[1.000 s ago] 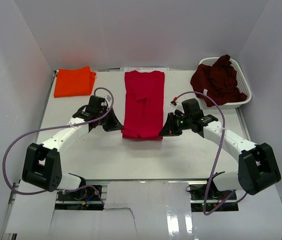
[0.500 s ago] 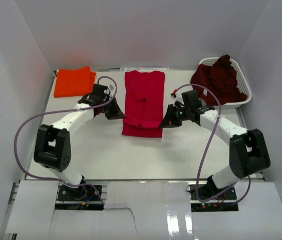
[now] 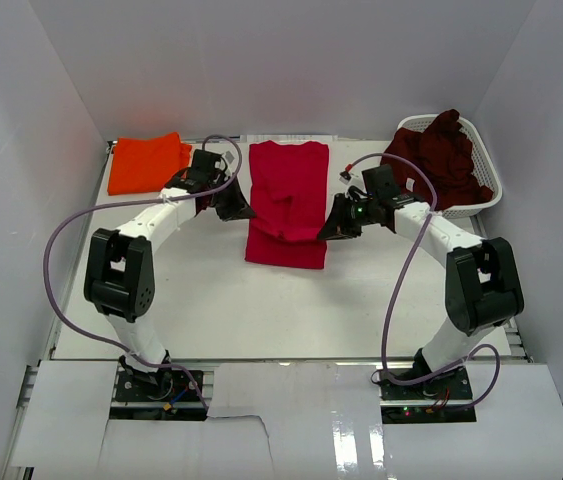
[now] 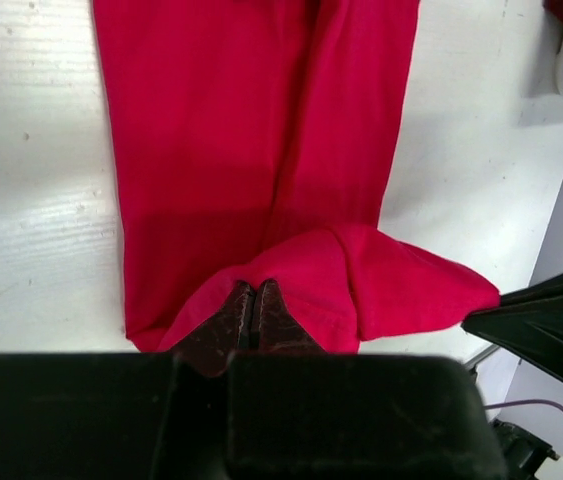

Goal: Fold and stack the t-shirts
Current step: Grab the bottom of the folded rectangular tshirt with both arms, then fold the folded rectangular tshirt in 1/3 of the way

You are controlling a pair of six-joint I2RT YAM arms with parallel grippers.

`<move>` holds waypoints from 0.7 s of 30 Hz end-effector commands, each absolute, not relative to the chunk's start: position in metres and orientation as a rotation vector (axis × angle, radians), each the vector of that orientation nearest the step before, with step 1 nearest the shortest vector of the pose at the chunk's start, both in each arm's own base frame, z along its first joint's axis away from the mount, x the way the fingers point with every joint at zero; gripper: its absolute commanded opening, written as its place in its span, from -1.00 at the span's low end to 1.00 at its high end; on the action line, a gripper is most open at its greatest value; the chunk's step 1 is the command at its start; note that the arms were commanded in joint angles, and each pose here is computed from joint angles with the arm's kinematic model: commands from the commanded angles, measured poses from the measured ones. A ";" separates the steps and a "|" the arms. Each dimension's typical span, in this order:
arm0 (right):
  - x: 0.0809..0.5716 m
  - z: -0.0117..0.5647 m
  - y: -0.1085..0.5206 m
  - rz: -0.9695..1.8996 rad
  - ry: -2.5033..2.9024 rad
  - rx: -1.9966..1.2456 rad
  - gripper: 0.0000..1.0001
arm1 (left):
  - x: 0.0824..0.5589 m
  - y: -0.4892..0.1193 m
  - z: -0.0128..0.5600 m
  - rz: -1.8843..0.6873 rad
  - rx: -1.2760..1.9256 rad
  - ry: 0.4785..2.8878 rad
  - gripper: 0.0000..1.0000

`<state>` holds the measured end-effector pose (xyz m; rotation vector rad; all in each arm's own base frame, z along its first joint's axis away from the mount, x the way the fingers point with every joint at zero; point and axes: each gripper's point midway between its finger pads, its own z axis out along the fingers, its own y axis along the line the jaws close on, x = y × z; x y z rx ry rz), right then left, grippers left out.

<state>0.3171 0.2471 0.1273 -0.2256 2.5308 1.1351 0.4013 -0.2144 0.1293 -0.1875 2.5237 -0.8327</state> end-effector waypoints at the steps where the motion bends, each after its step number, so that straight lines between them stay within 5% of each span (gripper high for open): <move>1: 0.332 0.143 0.247 1.150 2.482 -0.263 -0.85 | 0.416 -0.213 0.137 -0.812 -0.171 2.497 -1.00; 21: 0.373 0.130 0.250 1.148 2.504 -0.281 -0.85 | 0.450 -0.202 0.118 -0.776 -0.216 2.507 -1.00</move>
